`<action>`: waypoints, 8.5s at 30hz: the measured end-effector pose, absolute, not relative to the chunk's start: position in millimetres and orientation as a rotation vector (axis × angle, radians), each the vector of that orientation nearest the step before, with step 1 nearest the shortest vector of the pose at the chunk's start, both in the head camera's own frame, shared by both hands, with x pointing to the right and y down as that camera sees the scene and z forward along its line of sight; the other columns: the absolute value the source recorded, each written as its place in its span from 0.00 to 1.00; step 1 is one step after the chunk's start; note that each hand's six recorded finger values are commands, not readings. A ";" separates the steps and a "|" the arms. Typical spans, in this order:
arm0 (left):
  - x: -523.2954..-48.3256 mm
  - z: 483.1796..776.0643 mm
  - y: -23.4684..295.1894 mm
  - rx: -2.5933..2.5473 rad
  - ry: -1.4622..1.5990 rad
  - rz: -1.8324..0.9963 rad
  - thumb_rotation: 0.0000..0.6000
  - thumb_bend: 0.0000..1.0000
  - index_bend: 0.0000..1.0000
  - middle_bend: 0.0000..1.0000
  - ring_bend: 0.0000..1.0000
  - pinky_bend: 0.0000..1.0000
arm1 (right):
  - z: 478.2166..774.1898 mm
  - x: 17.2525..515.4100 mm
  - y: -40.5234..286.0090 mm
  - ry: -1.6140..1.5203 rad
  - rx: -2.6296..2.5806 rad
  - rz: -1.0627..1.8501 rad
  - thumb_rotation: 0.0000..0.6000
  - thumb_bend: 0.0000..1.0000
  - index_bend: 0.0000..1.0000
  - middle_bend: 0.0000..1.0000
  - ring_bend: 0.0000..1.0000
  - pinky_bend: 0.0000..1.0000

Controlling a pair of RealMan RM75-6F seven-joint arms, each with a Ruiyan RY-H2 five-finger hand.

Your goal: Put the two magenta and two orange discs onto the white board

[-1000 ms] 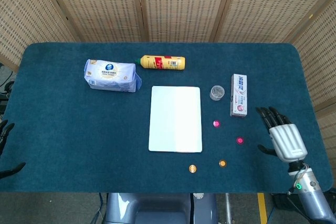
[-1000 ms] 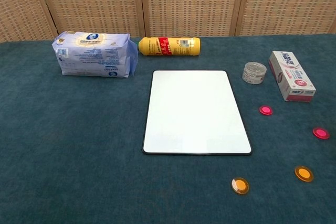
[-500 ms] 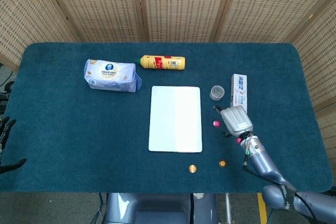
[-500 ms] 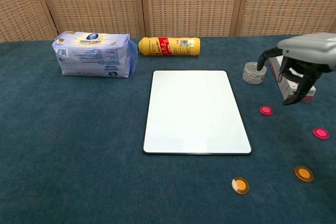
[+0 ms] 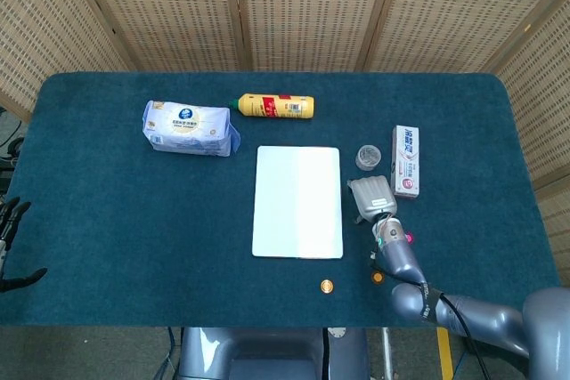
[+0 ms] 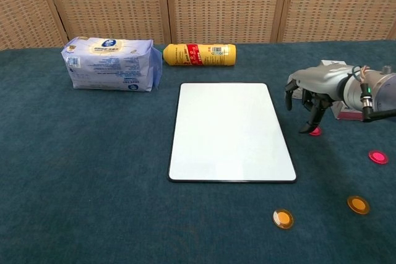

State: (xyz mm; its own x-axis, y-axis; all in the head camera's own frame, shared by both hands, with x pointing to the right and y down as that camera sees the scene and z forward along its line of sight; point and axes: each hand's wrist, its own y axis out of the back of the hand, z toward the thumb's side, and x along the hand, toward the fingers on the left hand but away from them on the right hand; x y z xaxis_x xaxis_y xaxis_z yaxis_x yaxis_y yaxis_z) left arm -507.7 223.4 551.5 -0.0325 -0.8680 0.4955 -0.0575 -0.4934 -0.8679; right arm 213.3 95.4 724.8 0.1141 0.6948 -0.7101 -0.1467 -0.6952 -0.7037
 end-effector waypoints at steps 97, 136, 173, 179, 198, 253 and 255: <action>-506.1 554.5 224.7 -1.636 0.969 -1.594 1.00 0.00 0.00 0.00 0.00 0.00 | 680.0 206.2 107.4 -0.595 -1.749 1.574 1.00 0.22 0.39 0.84 0.86 1.00; -499.4 560.4 228.1 -1.635 0.933 -1.605 1.00 0.00 0.00 0.00 0.00 0.00 | 718.6 326.2 174.6 -0.513 -1.712 1.669 1.00 0.26 0.42 0.85 0.87 1.00; -498.8 562.5 228.2 -1.632 0.928 -1.615 1.00 0.00 0.00 0.00 0.00 0.00 | 710.4 318.3 157.9 -0.600 -1.800 1.654 1.00 0.31 0.54 0.85 0.87 1.00; -499.2 562.5 228.4 -1.633 0.926 -1.614 1.00 0.00 0.00 0.00 0.00 0.00 | 691.9 272.4 133.8 -0.622 -1.838 1.560 1.00 0.31 0.54 0.85 0.87 1.00; -505.3 565.2 223.7 -1.642 0.941 -1.635 1.00 0.00 0.00 0.00 0.00 0.00 | 701.0 132.1 122.7 -0.544 -1.886 1.546 1.00 0.31 0.54 0.85 0.87 1.00; -498.8 558.7 230.1 -1.645 0.935 -1.595 1.00 0.00 0.00 0.00 0.00 0.00 | 675.2 283.9 244.3 -0.507 -1.961 1.458 1.00 0.34 0.40 0.85 0.87 1.00; -499.2 558.4 229.9 -1.645 0.935 -1.595 1.00 0.00 0.00 0.00 0.00 0.00 | 678.7 285.3 247.5 -0.506 -1.958 1.461 1.00 0.34 0.40 0.85 0.87 1.00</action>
State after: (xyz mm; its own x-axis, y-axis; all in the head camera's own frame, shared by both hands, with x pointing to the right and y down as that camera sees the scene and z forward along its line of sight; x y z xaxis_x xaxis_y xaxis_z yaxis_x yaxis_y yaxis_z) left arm -499.2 229.9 558.4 0.0028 -0.8472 0.5313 -0.0498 -0.5307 -0.8461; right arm 285.3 247.5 678.7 0.3092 0.6389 -0.7044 -0.0670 -0.7242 -0.6863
